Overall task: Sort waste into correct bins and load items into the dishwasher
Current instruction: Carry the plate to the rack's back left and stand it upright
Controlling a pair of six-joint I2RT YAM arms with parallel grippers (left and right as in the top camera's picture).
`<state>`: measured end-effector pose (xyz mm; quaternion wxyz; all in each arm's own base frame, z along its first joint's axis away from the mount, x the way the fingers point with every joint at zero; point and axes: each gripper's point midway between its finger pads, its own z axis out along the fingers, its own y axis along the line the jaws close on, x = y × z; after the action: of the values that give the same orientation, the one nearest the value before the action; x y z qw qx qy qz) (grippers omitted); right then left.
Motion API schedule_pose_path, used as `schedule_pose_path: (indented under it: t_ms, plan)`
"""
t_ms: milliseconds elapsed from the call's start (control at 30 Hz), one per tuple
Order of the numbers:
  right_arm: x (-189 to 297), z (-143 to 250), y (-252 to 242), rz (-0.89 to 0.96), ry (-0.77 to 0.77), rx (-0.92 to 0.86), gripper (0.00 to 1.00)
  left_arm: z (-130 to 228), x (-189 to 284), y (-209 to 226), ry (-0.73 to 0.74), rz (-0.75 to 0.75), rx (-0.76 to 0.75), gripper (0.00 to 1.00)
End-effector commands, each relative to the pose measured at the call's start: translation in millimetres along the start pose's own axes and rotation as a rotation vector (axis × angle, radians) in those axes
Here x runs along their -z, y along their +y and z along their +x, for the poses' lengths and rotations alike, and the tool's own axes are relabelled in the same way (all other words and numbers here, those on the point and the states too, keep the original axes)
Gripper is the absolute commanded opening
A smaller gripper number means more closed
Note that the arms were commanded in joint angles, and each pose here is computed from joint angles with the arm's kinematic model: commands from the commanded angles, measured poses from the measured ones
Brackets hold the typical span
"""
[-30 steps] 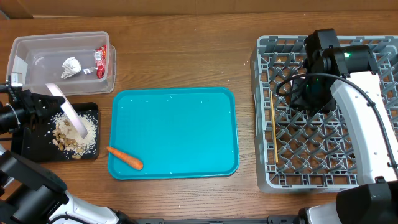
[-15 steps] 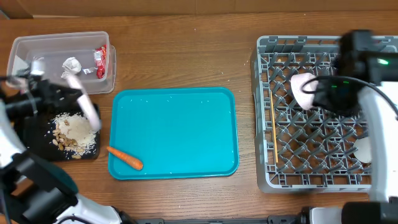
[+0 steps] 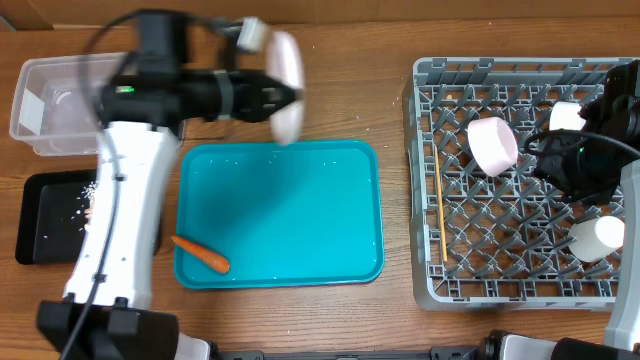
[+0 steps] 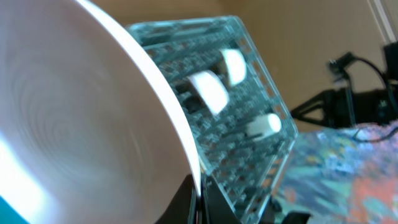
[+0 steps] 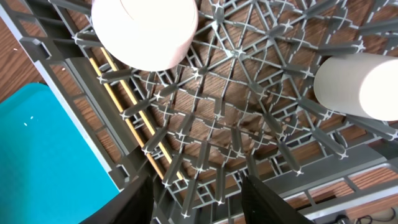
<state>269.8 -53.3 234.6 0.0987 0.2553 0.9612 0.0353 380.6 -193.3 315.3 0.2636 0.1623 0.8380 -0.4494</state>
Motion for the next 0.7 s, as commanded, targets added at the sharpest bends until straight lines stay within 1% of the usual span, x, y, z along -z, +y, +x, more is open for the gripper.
schedule_pose_path:
  t_ms: [0, 67, 133, 167, 200, 233, 367, 467, 600, 667]
  plan:
    - [4.6, -0.9, 1.1, -0.012, -0.016, 0.009, 0.49, -3.7, -49.4, -34.0, 0.027, 0.073, 0.066, 0.04]
    - [4.6, -0.5, -5.6, 0.019, -0.015, -0.011, 0.49, -8.3, -75.7, -53.3, 0.02, 0.13, 0.047, 0.04]
    - [5.5, -0.2, -21.5, 0.09, -0.019, -0.068, 0.49, -13.7, -101.1, -69.7, -0.001, 0.17, 0.027, 0.04]
    - [6.0, 0.0, -27.1, 0.111, -0.019, -0.089, 0.49, -16.3, -112.1, -76.8, -0.015, 0.185, 0.019, 0.04]
    - [6.7, 0.4, -33.6, 0.122, -0.016, -0.118, 0.49, -20.7, -135.4, -90.6, -0.047, 0.212, 0.009, 0.04]
    - [6.9, 0.3, -36.2, 0.124, -0.015, -0.127, 0.49, -22.9, -146.3, -93.8, -0.066, 0.211, 0.02, 0.04]
    - [7.2, 0.9, -39.0, 0.124, -0.011, -0.139, 0.48, -23.7, -186.0, -101.2, -0.111, 0.216, 0.107, 0.04]
    - [7.5, 1.0, -39.9, 0.128, -0.012, -0.14, 0.49, -21.7, -210.7, -104.0, -0.131, 0.24, 0.144, 0.04]
    - [8.2, 0.5, -40.7, 0.131, -0.017, -0.142, 0.48, -14.8, -239.2, -100.7, -0.136, 0.264, 0.198, 0.04]
    - [8.0, 0.1, -40.6, 0.13, -0.018, -0.141, 0.49, -9.2, -256.3, -94.7, -0.127, 0.283, 0.254, 0.04]
